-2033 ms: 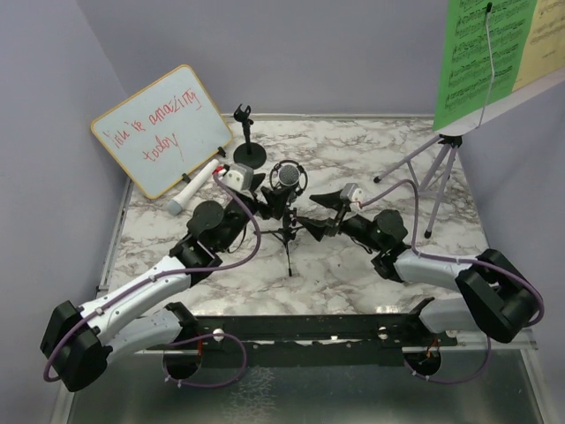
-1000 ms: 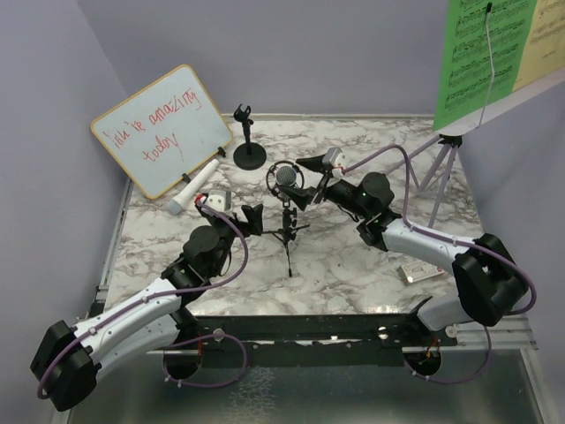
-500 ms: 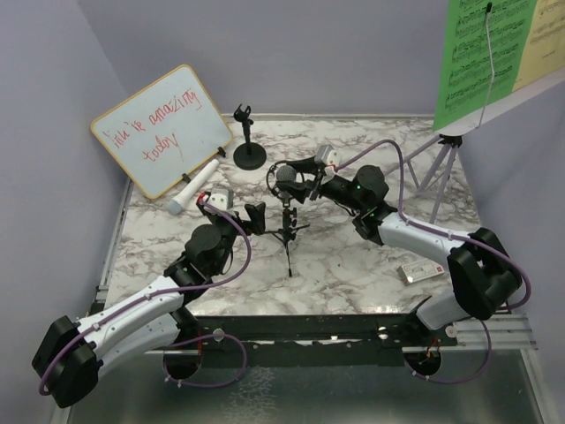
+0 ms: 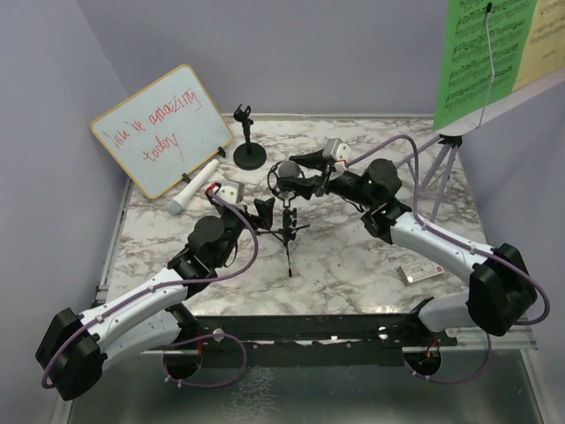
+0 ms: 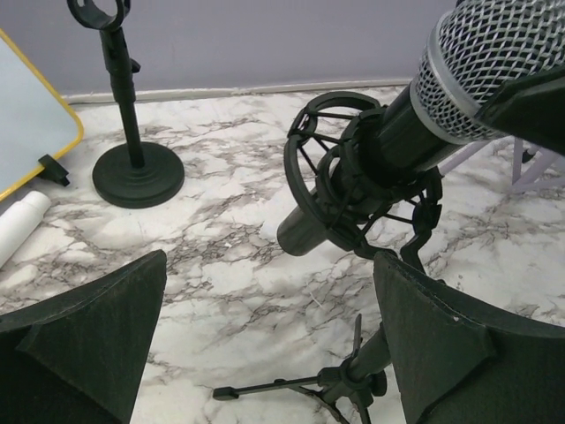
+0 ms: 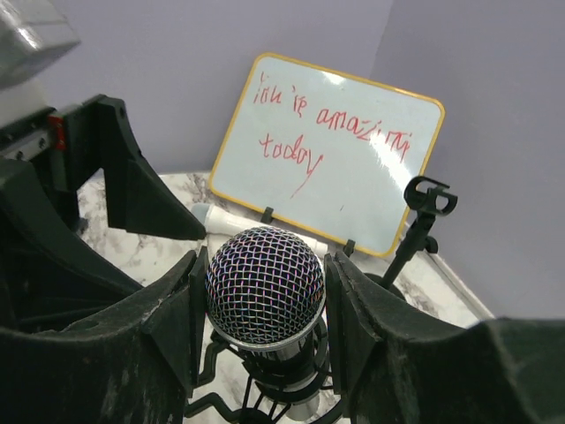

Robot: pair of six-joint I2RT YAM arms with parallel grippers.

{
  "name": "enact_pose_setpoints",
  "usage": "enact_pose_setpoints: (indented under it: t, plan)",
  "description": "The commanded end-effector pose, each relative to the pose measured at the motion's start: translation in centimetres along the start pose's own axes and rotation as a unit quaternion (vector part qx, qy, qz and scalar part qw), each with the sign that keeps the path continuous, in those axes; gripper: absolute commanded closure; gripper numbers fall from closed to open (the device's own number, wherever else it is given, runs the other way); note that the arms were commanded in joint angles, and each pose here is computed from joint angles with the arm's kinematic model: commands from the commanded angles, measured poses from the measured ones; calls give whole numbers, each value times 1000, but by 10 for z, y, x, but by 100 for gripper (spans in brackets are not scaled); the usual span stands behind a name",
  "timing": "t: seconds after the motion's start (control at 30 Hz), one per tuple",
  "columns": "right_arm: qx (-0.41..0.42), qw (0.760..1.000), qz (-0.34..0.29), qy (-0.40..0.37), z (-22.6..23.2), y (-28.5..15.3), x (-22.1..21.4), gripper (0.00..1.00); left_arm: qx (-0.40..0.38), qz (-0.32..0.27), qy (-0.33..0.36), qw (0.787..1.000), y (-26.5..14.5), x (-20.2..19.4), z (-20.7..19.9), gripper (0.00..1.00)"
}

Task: Pack up the instrument practice props
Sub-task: Remove the microphone from the microphone stand.

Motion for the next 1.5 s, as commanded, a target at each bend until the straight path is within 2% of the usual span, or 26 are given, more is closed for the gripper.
enact_pose_setpoints:
  t: [0.0,0.4,0.6,0.83,1.07,1.2,1.47]
  plan:
    - [25,999,-31,-9,0,-3,37,72,-42,-8,24,999,9,13,-16,1]
    - [38,997,-60,0,-6,-11,103,82,-88,-13,97,991,29,25,-34,1]
    - [36,997,-70,2,-9,-18,134,85,-121,-45,143,981,35,46,-47,1]
    - [36,996,-88,4,-9,-27,161,86,-212,-91,184,955,34,77,-78,1]
    - [47,995,-93,3,-6,-30,170,86,-296,-131,202,924,24,106,-106,1]
    - [51,994,-91,19,-4,-31,170,86,-325,-144,200,913,18,118,-116,4]
    - [66,993,-95,22,-2,-29,172,88,-367,-156,193,896,9,130,-129,17]
Point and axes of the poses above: each gripper's point midway between its finger pads, its own y axis out along the fingers, its own z axis along the line the jaws close on, x = y × z, the point moved 5 cm from there along -y, back along the fingers, and after that the axes turned 8 degrees about -y, right-handed, at the moved point
